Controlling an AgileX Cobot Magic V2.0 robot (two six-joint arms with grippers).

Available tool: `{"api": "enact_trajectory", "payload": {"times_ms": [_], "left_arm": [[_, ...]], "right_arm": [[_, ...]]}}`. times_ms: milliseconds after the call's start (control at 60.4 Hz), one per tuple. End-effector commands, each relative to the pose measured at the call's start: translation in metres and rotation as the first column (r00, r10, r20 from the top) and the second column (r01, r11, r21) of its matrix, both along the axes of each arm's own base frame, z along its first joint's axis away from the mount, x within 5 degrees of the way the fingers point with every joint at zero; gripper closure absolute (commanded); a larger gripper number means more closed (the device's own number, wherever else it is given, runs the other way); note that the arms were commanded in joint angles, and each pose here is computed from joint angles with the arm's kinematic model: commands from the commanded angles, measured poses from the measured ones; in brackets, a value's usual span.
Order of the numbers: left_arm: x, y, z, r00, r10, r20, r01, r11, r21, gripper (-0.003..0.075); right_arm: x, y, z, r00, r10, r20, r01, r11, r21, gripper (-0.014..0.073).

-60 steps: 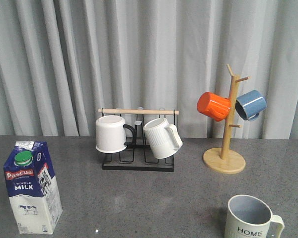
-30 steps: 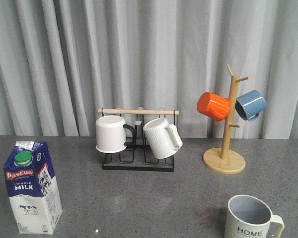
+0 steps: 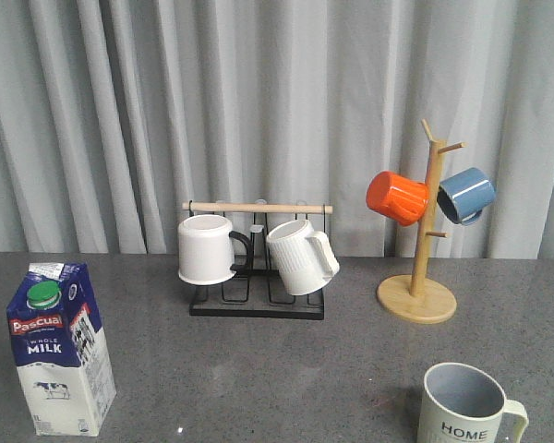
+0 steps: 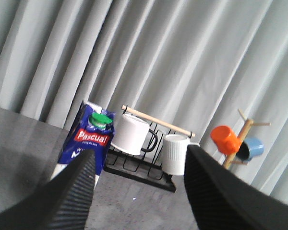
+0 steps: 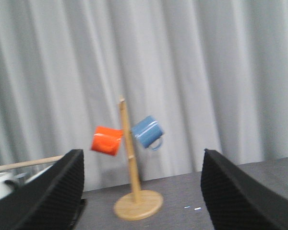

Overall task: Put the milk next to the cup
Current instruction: 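Reach the right gripper down to the white HOME mug's handle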

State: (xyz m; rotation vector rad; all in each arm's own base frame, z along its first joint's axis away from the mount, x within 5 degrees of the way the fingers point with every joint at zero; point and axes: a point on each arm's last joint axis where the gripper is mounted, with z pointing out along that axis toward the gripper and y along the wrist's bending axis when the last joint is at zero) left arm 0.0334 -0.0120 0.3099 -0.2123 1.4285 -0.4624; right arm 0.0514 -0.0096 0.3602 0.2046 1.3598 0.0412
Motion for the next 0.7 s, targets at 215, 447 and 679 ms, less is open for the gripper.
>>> {"api": "enact_trajectory", "payload": {"times_ms": [215, 447, 679], "left_arm": [[0.041, 0.003, 0.088, 0.983, 0.067, -0.171, -0.014, 0.956, 0.294, 0.0309], [0.059, 0.004, 0.097, 0.974, 0.077, -0.211, -0.007, 0.95, 0.314, 0.0309], [0.059, 0.004, 0.096, 0.974, 0.077, -0.215, -0.005, 0.949, 0.314, 0.0309]], "right_arm": [[0.063, 0.002, 0.085, 0.945, 0.001, -0.327, -0.081, 0.969, -0.231, 0.0089], [0.122, 0.013, 0.034, 0.702, 0.155, -0.695, -0.282, 0.957, -0.071, 0.009], [0.15, 0.011, -0.035, 0.581, 0.157, -0.799, -0.267, 0.964, -0.005, 0.009]]}}
